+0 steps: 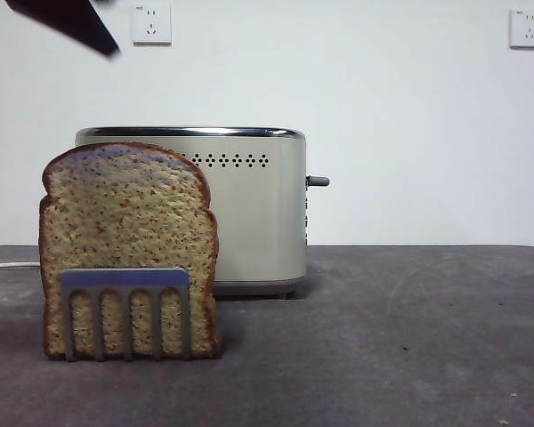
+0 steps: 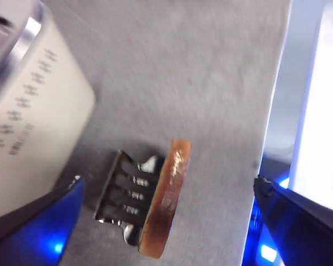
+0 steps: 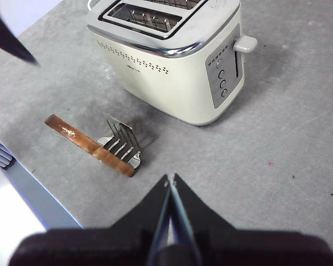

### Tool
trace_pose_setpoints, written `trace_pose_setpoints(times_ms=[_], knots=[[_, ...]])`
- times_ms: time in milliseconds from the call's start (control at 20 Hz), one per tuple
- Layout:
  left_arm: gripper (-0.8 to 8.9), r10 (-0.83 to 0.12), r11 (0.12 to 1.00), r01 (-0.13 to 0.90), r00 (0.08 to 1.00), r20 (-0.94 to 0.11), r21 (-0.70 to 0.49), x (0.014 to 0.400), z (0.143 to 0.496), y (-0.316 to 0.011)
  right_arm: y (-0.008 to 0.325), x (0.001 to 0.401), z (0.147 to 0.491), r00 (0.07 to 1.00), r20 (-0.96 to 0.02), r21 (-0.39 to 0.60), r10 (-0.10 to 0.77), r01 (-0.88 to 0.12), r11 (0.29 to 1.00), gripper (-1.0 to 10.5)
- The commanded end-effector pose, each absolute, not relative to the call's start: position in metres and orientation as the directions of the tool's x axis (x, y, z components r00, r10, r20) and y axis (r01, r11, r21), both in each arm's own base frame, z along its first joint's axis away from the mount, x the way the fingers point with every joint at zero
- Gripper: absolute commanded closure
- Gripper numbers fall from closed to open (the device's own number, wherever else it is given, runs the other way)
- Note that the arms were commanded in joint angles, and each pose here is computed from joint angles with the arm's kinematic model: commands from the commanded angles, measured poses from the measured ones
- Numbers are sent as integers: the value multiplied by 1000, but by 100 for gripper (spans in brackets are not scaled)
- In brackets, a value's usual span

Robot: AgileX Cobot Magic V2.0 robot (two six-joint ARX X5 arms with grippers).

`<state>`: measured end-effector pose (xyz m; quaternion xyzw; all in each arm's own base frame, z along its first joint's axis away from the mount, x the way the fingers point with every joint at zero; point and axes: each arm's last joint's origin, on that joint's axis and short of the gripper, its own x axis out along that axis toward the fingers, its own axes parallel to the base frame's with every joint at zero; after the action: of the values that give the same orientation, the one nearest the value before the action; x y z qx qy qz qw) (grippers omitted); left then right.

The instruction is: Pick up a slice of bread from the rack,put the bread on the toaster,press the button

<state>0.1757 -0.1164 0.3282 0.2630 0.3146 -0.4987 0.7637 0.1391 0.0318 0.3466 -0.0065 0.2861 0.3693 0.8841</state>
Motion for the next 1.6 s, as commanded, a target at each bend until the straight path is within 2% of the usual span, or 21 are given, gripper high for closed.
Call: trace_pose_setpoints(times_ms=[50,300,500,600,650,700,1150,1300,1450,1600], knots=[[252,-529,297,947,270,-805,122,184,312,-132,32,139,347,562,-508,186,653,-669,720,958],[269,-414,235,964,217,-884,127,198,283,-157,32,139,347,562,-508,186,653,-669,720,958],[526,-374,220,969,190,-908,112,206,269,-164,32,139,347,562,-508,186,653,-669,720,958],[736,-382,222,968,199,-902,119,208,269,-165,32,139,347,562,-508,185,653,-669,720,958],[805,-385,222,967,201,-901,121,208,269,-165,32,139,347,562,-508,185,653,-669,720,958],[824,-385,222,968,201,-901,121,208,269,-165,32,139,347,562,-507,185,653,-669,720,958],[822,-400,223,966,216,-891,135,205,277,-164,33,142,346,555,-516,190,652,-668,719,958],[822,-417,226,961,244,-876,160,203,304,-162,33,144,345,551,-520,195,652,-667,719,958],[822,-462,236,948,304,-833,215,201,348,-161,33,146,344,549,-524,198,652,-666,720,958],[822,-493,279,894,446,-747,350,200,397,-158,33,146,344,549,-524,198,652,-666,720,958]])
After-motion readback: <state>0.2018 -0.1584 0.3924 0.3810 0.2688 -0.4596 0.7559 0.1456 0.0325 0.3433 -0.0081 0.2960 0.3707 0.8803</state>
